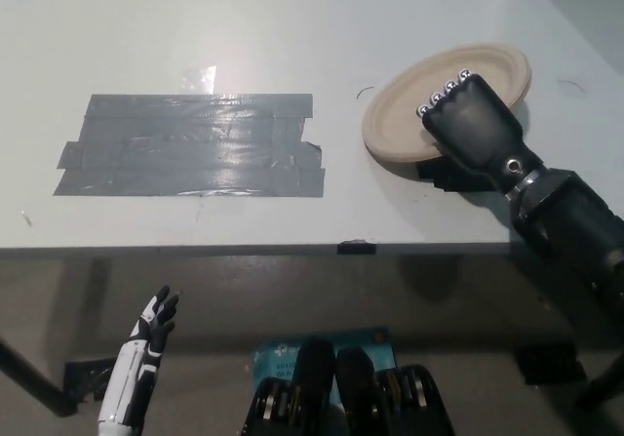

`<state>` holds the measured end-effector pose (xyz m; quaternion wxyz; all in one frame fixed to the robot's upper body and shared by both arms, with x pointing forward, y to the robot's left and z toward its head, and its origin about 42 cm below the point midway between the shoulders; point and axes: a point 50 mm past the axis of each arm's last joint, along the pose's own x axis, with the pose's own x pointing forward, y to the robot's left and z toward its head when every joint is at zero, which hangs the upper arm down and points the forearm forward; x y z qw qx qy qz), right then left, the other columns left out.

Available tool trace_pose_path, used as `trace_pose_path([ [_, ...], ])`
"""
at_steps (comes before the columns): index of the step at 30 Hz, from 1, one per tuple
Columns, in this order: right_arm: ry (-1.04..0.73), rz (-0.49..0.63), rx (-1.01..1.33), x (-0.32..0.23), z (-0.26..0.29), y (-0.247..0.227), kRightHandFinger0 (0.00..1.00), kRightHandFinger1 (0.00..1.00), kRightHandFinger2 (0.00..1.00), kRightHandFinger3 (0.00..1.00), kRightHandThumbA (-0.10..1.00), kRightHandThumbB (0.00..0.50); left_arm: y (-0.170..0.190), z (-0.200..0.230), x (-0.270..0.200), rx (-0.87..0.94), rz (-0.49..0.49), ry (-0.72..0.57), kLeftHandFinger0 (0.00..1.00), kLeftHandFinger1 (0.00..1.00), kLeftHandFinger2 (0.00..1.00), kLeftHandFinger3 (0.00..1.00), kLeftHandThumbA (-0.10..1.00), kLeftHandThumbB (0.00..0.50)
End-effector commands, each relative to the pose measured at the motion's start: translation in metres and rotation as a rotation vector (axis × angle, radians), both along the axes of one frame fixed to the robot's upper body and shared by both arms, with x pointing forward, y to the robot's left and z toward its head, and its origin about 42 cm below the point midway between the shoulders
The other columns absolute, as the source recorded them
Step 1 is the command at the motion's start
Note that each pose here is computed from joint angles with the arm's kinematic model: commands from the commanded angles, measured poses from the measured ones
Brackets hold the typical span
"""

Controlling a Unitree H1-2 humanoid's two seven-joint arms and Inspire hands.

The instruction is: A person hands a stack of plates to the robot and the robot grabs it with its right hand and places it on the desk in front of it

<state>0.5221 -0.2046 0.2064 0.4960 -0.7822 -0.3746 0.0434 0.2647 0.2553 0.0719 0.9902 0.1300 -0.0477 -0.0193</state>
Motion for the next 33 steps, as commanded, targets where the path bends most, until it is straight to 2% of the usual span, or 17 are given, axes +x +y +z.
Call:
trace_pose_path([
  [1,0.264,-0.185,0.144,0.010,0.054,-0.008,0.07,0.19,0.35,0.29,0.72,0.313,0.001,0.013,0.009,0.037,-0.026,-0.060,1.00,1.00,1.00,1.00,1.00,0.207],
  [4,0.281,-0.192,0.151,0.009,0.056,-0.008,0.07,0.19,0.35,0.29,0.72,0.313,0.001,0.013,0.009,0.037,-0.026,-0.061,1.00,1.00,1.00,1.00,1.00,0.207],
  [5,0.437,-0.256,0.192,0.007,0.073,-0.007,0.48,0.67,0.85,0.81,0.78,0.431,0.001,0.013,0.009,0.039,-0.024,-0.059,1.00,1.00,1.00,1.00,1.00,0.211],
  [6,0.780,-0.335,0.252,-0.006,0.141,-0.014,1.00,1.00,1.00,1.00,0.71,0.497,0.001,0.015,0.013,0.038,-0.020,-0.064,1.00,1.00,1.00,1.00,1.00,0.218],
  [8,1.041,-0.295,0.252,-0.027,0.191,-0.019,1.00,1.00,1.00,1.00,0.66,0.500,0.001,0.018,0.016,0.037,-0.019,-0.067,1.00,1.00,1.00,1.00,1.00,0.214],
  [9,1.074,-0.283,0.250,-0.031,0.199,-0.020,1.00,1.00,1.00,1.00,0.66,0.500,0.001,0.018,0.015,0.039,-0.020,-0.067,1.00,1.00,1.00,1.00,1.00,0.213],
  [10,1.118,-0.273,0.251,-0.038,0.210,-0.022,1.00,1.00,1.00,1.00,0.61,0.500,0.001,0.019,0.015,0.039,-0.022,-0.066,1.00,1.00,1.00,1.00,1.00,0.206],
  [15,1.219,-0.200,0.190,-0.073,0.260,-0.034,1.00,1.00,1.00,1.00,0.54,0.500,0.003,0.022,0.019,0.033,-0.022,-0.073,1.00,1.00,1.00,1.00,1.00,0.193],
  [17,1.239,-0.159,0.155,-0.091,0.282,-0.045,1.00,1.00,1.00,1.00,0.58,0.500,0.003,0.022,0.019,0.023,-0.023,-0.063,1.00,1.00,1.00,1.00,1.00,0.212],
  [21,1.265,-0.110,0.133,-0.113,0.314,-0.059,1.00,1.00,1.00,1.00,0.61,0.500,0.004,0.024,0.023,0.005,-0.020,-0.063,1.00,1.00,1.00,1.00,1.00,0.221],
  [24,1.299,-0.031,0.166,-0.129,0.332,-0.070,1.00,1.00,1.00,1.00,0.62,0.500,0.004,0.025,0.024,-0.001,-0.020,-0.065,1.00,1.00,1.00,1.00,1.00,0.220],
  [25,1.305,0.001,0.184,-0.133,0.338,-0.073,1.00,1.00,1.00,1.00,0.65,0.500,0.005,0.025,0.024,-0.002,-0.020,-0.067,1.00,1.00,1.00,1.00,1.00,0.217],
  [26,1.304,0.039,0.209,-0.139,0.344,-0.077,1.00,1.00,1.00,1.00,0.77,0.500,0.005,0.026,0.025,-0.007,-0.022,-0.068,1.00,1.00,1.00,1.00,1.00,0.214],
  [29,1.285,0.180,0.299,-0.158,0.364,-0.088,1.00,1.00,1.00,1.00,0.93,0.500,0.006,0.027,0.027,-0.016,-0.024,-0.060,1.00,1.00,1.00,1.00,1.00,0.232],
  [32,1.287,0.287,0.377,-0.170,0.374,-0.096,1.00,1.00,1.00,1.00,1.00,0.500,0.006,0.027,0.027,-0.017,-0.026,-0.057,1.00,1.00,1.00,1.00,1.00,0.232],
  [33,1.298,0.371,0.461,-0.180,0.379,-0.098,1.00,1.00,1.00,1.00,1.00,0.500,0.007,0.027,0.027,-0.016,-0.030,-0.059,1.00,1.00,1.00,1.00,1.00,0.222],
])
